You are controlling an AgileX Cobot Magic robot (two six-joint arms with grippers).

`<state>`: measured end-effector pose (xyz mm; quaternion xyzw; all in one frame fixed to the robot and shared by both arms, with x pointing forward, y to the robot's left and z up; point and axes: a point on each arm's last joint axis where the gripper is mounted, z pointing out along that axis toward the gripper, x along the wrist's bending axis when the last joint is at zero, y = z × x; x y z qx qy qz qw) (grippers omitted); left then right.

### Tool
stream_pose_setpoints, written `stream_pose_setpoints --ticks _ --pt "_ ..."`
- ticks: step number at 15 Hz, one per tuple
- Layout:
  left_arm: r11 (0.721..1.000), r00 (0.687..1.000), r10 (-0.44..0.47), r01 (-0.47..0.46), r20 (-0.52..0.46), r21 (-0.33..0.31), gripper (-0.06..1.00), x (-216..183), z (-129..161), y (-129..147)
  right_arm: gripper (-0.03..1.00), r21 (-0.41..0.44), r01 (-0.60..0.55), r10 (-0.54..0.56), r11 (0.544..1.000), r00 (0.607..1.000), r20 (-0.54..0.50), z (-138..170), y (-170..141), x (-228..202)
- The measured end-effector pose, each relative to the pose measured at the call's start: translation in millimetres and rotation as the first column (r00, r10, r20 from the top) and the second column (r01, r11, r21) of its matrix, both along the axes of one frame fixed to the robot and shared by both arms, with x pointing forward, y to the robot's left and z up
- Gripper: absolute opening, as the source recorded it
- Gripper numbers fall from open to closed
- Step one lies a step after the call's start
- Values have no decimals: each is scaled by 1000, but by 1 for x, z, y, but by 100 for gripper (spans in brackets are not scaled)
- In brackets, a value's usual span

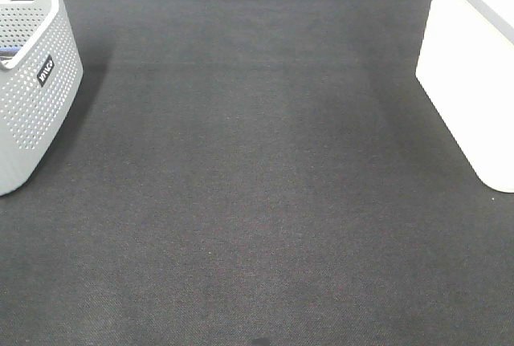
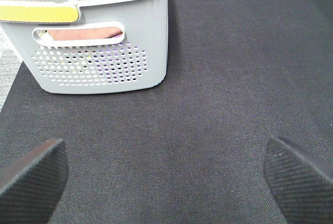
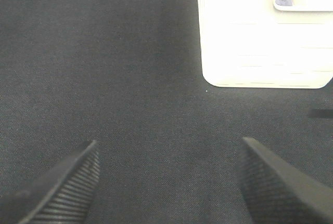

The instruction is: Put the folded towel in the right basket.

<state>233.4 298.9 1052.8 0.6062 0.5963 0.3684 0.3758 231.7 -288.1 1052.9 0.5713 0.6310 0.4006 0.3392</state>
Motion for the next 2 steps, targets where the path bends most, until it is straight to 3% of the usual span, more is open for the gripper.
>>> stream_pose_setpoints --ticks 2 --pt "1000 1000 0 0 0 0 97 0 0 0 70 0 0 0 1000 1000 0 0 0 0"
